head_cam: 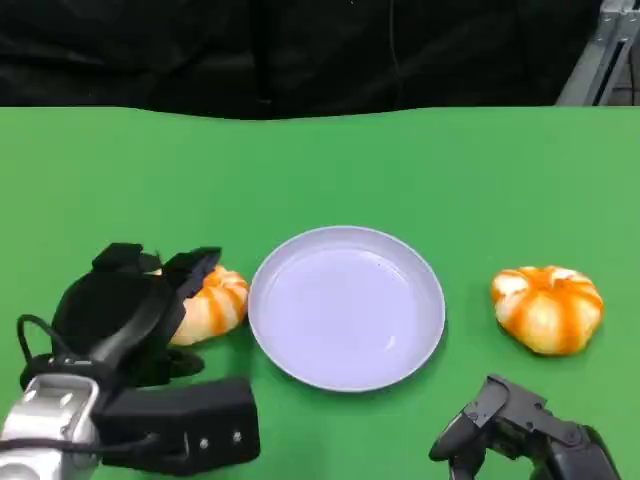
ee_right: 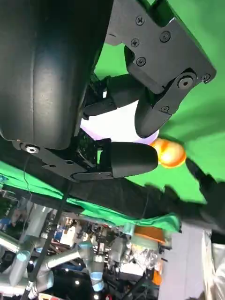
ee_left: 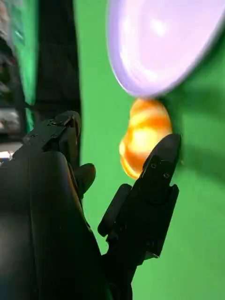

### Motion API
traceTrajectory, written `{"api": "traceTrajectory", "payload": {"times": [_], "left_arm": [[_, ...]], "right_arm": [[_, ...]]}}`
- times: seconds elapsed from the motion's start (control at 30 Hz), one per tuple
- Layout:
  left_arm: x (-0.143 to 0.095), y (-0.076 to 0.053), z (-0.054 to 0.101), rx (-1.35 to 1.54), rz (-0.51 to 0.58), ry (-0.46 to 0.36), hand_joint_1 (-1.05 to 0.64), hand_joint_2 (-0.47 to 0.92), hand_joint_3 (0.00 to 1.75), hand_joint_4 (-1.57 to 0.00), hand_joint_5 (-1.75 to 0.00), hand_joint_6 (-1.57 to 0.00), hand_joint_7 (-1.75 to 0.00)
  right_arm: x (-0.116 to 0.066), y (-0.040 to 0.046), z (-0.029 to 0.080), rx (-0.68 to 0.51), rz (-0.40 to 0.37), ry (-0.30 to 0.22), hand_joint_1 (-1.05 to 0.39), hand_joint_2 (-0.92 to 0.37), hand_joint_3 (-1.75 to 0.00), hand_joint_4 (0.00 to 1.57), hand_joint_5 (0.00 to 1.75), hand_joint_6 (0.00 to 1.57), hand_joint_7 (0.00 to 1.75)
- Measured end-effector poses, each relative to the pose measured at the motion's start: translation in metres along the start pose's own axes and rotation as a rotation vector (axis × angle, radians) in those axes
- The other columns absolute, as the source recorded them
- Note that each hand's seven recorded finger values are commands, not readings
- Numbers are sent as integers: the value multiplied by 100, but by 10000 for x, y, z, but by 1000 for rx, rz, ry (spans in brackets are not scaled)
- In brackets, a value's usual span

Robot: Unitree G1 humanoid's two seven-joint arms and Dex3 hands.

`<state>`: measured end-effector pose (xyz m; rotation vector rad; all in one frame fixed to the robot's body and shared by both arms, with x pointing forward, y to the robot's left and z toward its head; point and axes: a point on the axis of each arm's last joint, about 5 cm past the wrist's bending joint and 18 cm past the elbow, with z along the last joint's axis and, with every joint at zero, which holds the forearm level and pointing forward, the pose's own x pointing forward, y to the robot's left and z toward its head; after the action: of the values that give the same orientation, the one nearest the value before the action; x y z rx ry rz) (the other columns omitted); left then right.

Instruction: Grasp the bread from the table and place it into the plate.

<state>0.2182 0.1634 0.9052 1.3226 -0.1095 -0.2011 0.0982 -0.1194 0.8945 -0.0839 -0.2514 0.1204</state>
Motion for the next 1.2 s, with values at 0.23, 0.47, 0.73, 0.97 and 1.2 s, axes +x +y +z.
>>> {"api": "traceTrajectory", "payload": {"times": [0.23, 0.47, 0.73, 0.97, 1.2], "left_arm": [[274, -26, 77, 107, -52, 31, -54, 92, 3, -15, -71, -36, -3], [406, -267, 23, 153, -213, 89, -53, 92, 1, -27, -51, -38, -1], [561, -289, 29, 159, -255, 93, -48, 92, 1, -43, -24, -41, 0], [554, -380, -68, 120, -165, -11, -26, 91, 3, -80, -172, -73, -139], [493, -384, -98, 112, -66, -44, -24, 92, 3, -87, -175, -73, -129]], "right_arm": [[-22, 22, 2, -9, -2, 0, -17, -36, -137, 72, 169, 64, 147], [-23, 43, 9, -3, -5, -2, -17, -38, -135, 70, 169, 64, 147], [-26, 48, 10, -19, -3, -3, -18, -39, -133, 70, 169, 64, 147], [-36, 46, 15, -19, -6, -1, -17, -38, -134, 69, 168, 66, 145], [-35, 47, 19, -20, -7, -4, -18, -39, -134, 69, 169, 67, 145]]}}
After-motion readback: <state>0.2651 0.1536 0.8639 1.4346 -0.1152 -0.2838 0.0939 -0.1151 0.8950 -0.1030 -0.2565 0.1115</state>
